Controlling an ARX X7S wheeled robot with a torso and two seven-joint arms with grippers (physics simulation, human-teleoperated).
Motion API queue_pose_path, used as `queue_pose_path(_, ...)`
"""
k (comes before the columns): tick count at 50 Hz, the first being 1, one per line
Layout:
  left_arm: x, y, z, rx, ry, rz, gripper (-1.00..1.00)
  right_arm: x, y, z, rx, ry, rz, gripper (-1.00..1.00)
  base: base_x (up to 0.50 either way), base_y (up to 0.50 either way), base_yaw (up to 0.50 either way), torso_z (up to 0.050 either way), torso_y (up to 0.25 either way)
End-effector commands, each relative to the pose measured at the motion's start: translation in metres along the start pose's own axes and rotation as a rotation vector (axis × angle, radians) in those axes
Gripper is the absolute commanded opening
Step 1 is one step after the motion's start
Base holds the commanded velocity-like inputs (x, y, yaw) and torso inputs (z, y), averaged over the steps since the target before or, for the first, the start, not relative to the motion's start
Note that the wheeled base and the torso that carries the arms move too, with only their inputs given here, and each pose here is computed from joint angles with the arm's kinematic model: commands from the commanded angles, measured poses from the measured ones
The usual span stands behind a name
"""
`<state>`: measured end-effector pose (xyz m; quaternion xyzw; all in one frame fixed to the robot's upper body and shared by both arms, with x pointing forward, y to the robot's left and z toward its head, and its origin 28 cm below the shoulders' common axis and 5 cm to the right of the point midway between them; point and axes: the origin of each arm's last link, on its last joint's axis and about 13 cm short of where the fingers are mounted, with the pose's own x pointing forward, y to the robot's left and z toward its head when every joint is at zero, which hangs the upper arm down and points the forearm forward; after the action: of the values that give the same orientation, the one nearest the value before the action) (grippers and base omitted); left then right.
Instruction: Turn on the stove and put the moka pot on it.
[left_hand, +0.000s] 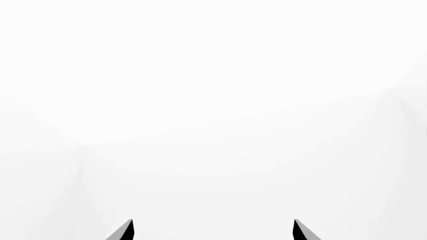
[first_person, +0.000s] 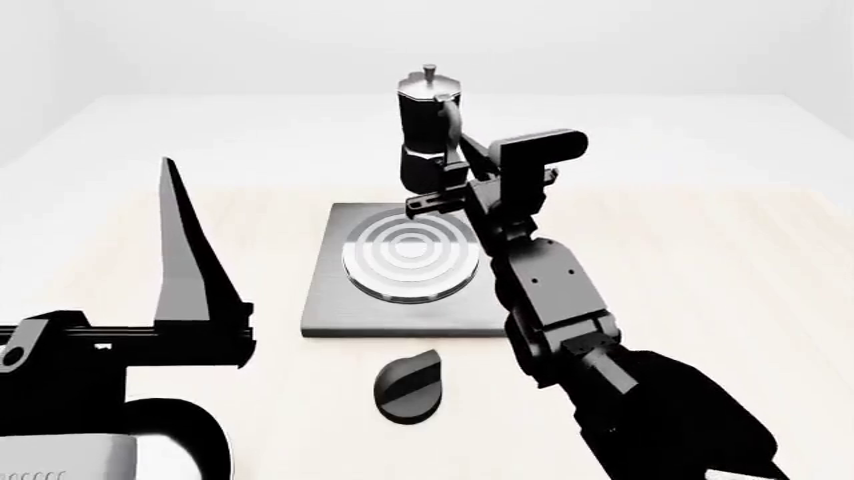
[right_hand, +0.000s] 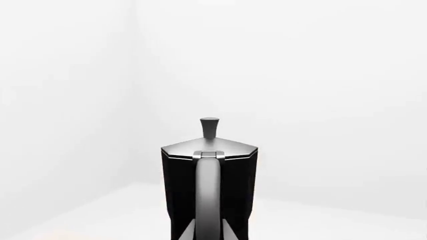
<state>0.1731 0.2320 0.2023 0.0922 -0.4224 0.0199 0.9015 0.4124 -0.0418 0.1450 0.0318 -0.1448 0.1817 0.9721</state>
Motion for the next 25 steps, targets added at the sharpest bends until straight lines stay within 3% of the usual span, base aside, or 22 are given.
queue_pose_path(1,-0.0010,-0.0004,-0.0015,0.011,0.010,-0.006,1.00,0.0050,0.0041,0.0079,0.008,-0.053,-0.012,-1.00,0.00,0.00,0.00,0.000,0.000)
queue_pose_path(25,-0.0036,-0.0013,-0.0058,0.004,0.020,-0.005,1.00,0.0024,0.0086,0.0062,0.038,-0.106,0.010,-1.00,0.00,0.00,0.00,0.002,-0.107)
